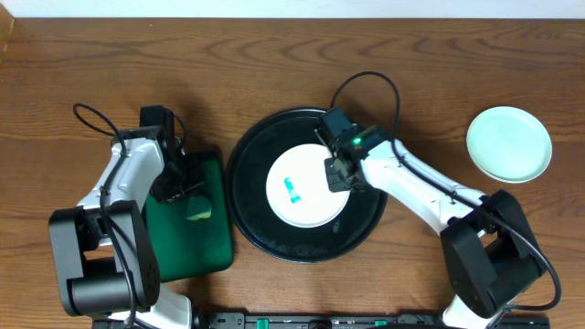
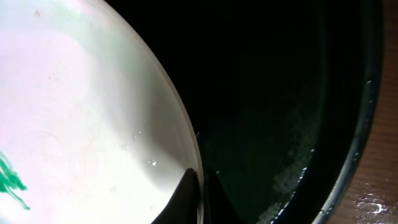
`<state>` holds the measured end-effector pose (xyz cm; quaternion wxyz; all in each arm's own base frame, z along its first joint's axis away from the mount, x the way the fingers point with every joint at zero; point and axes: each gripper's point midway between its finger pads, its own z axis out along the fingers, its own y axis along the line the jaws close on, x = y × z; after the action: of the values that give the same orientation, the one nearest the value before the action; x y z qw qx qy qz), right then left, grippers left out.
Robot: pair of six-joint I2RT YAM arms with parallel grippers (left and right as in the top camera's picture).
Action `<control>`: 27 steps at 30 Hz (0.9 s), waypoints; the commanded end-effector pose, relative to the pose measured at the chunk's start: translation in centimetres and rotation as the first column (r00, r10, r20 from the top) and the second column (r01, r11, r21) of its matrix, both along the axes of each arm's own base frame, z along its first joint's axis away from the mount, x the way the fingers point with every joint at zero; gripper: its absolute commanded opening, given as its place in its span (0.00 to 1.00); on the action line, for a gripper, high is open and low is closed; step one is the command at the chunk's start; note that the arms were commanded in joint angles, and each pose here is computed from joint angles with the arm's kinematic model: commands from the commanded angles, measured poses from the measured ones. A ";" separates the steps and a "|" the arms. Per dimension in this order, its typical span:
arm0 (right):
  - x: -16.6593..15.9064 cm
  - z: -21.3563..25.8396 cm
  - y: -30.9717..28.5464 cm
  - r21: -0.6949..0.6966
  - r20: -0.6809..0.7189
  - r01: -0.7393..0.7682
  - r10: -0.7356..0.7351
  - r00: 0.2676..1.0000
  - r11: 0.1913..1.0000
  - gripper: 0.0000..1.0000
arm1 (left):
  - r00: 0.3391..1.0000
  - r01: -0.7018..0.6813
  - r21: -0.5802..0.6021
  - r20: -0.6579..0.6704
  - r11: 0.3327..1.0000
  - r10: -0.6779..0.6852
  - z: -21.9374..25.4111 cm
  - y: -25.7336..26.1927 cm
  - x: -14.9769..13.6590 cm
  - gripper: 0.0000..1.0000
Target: Clean dirty plates on tray and stack at the side
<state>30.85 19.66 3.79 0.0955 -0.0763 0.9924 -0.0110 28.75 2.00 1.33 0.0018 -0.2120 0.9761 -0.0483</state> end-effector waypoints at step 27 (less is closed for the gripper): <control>-0.7 -0.6 0.2 -0.020 -0.025 -0.078 0.078 0.997 0.997 0.01 | 0.875 0.021 0.167 0.474 0.986 -0.099 13.4 1.2 -0.6 0.07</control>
<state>30.62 19.95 3.76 0.0934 -0.0968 0.9909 -0.0101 28.41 2.58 12.93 0.2241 -0.1791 0.9570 -0.0438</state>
